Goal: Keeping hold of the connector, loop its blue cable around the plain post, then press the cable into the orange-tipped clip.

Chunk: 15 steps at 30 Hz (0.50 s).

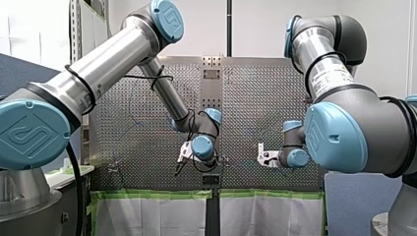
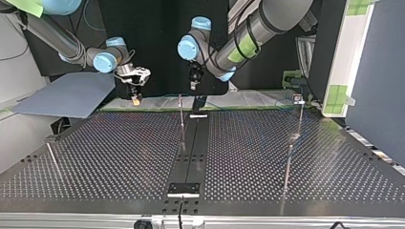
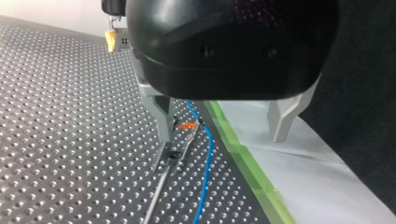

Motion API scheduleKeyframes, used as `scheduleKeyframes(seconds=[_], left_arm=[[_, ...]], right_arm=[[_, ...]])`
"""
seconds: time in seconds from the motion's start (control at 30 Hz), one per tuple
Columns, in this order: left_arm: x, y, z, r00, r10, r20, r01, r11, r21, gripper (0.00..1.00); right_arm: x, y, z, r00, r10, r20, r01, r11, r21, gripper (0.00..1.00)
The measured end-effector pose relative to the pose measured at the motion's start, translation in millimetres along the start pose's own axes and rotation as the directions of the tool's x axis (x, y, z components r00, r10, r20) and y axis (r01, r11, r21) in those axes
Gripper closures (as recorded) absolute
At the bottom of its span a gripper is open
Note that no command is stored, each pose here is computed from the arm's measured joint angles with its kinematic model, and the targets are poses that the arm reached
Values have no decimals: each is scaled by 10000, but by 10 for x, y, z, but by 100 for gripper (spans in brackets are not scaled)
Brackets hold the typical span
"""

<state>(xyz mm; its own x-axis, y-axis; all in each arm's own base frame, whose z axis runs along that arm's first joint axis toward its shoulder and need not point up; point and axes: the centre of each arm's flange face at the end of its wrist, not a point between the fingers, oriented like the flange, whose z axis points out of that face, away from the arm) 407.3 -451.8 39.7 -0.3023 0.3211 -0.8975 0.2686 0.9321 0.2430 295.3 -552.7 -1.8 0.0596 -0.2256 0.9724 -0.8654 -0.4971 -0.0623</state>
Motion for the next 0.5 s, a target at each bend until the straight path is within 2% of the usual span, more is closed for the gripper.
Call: scheduleKeyframes(seconds=[0.13, 0.3, 0.5], left_arm=[[44, 7, -22, 10000, 4, -58, -4, 10000, -4, 1], [63, 19, -26, 9999, -101, -85, 101, 9999, -21, 1], [67, 30, -21, 9997, -210, -108, 209, 9998, -31, 1]], right_arm=[[-38, -64, -32, 9993, -214, 312, 214, 9998, 4, 89], [-70, -193, -58, 9975, -475, 520, 458, 9984, 337, 89], [-158, -301, -137, 9949, -759, 660, 724, 9959, 533, 89]])
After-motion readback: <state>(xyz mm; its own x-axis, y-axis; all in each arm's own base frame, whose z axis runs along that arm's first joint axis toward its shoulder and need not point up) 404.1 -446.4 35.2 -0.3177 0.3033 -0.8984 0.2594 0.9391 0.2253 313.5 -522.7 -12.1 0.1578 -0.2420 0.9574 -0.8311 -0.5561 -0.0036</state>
